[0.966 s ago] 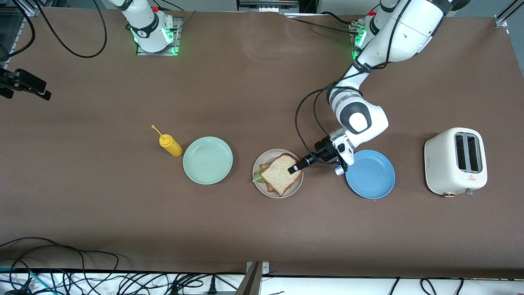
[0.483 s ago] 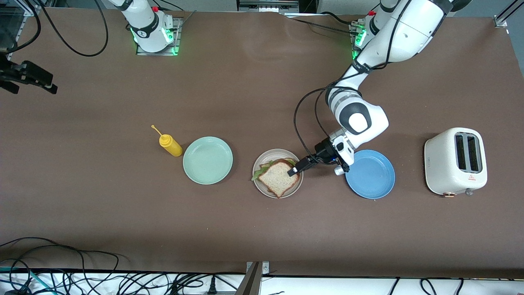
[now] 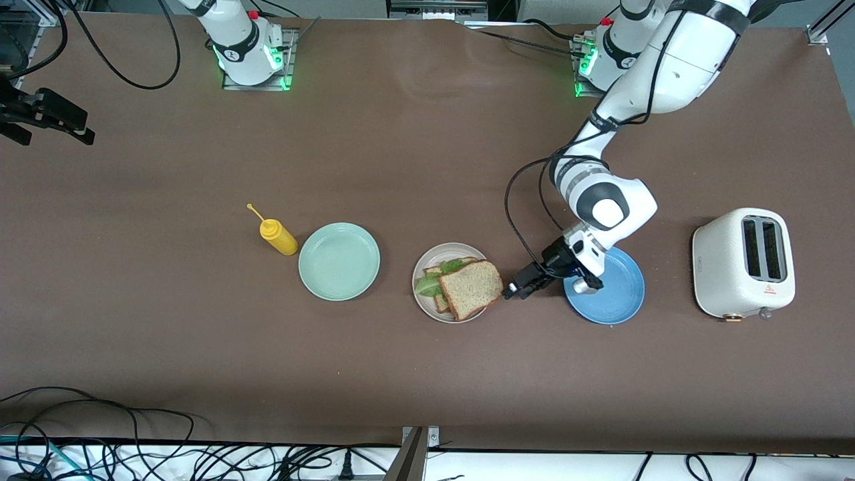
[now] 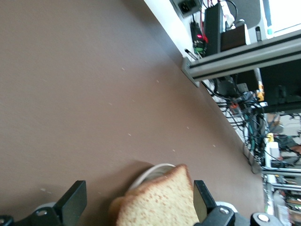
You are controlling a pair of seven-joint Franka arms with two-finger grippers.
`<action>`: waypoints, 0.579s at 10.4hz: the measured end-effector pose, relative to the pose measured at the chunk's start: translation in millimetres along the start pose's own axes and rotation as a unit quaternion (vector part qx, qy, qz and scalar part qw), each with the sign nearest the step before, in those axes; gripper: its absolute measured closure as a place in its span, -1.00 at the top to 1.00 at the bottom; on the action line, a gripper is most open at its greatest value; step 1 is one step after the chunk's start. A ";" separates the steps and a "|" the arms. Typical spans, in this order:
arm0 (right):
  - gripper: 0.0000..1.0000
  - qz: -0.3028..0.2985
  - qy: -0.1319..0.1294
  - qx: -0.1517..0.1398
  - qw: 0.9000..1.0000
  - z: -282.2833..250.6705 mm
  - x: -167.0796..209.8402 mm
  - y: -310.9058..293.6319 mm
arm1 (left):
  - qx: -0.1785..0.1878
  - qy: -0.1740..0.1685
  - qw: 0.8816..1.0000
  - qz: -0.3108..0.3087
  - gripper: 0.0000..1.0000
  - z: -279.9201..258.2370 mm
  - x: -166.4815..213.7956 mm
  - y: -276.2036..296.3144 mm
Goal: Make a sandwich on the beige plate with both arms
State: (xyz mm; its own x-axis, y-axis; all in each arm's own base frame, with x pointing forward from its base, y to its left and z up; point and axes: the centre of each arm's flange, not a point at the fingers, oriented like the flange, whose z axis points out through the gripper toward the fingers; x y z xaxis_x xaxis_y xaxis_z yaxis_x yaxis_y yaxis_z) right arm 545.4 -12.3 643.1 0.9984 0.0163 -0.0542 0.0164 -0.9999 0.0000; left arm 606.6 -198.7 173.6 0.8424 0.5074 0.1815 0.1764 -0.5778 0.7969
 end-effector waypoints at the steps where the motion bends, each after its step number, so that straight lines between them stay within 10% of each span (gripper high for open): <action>1: 1.00 0.002 -0.020 0.001 1.000 18.5 8.3 2.9 | 0.007 0.005 1.000 0.006 1.00 -2.1 1.8 -0.2; 6: 1.00 0.002 -0.019 -0.001 1.000 31.3 25.1 3.7 | 0.073 0.059 0.994 0.061 1.00 -52.5 38.8 12.6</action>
State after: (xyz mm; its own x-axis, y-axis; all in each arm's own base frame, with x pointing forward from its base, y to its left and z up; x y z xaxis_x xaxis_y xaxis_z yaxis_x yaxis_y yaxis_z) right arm 568.9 -15.7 610.4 0.9957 0.0114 -0.0919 0.0116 -0.9999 0.0018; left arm 614.7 -152.7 221.0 0.7975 0.4951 0.3448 0.1560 -0.7213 0.6748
